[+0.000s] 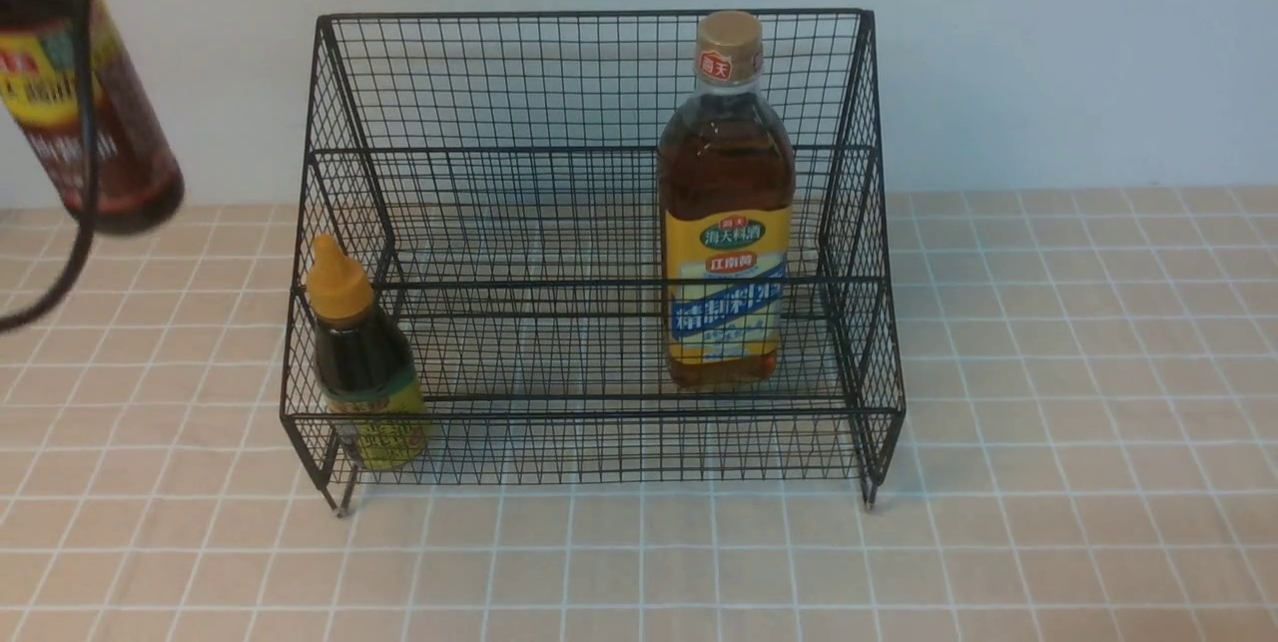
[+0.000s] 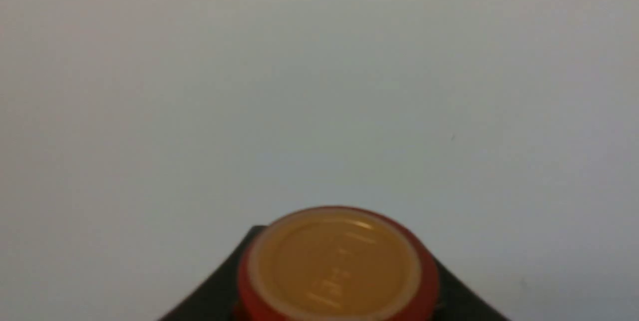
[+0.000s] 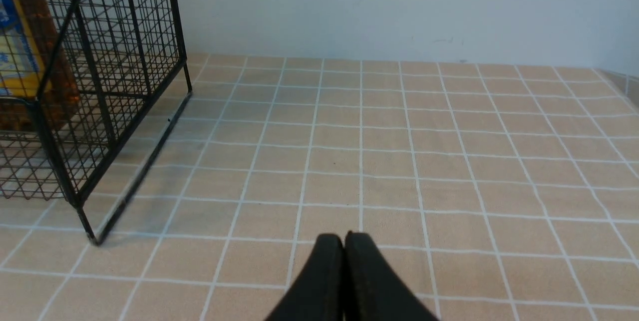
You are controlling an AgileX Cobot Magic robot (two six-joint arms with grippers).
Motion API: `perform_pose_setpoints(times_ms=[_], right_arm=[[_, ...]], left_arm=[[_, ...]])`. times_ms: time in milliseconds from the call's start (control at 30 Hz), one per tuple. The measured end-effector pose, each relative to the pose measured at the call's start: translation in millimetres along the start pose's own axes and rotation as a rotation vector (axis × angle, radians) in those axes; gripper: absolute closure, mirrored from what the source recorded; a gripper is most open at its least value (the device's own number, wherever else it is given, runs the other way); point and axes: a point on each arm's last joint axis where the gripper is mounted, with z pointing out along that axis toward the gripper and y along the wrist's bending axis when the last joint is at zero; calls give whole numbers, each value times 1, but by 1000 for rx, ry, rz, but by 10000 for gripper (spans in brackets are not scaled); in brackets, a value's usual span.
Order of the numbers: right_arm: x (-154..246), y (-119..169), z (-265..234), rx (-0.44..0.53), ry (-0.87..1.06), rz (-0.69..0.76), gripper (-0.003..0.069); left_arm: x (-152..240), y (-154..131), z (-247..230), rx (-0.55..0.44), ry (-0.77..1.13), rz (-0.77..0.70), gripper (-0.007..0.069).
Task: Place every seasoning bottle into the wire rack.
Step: Use the left arm to put the condiment bottle back on the shelf
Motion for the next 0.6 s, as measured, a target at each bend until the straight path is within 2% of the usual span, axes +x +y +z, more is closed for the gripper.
perform_pose_setpoints(times_ms=[200,333,600], right_arm=[[0,0,0,0,0,0,672],[0,0,0,0,0,0,672],[0,0,0,0,0,0,672]], left_arm=[[-47,-33,6,108,-104,-15,369],[-56,-53,19,175,-135,-27,369],[-25,-95,65,258,-59,-31,369]])
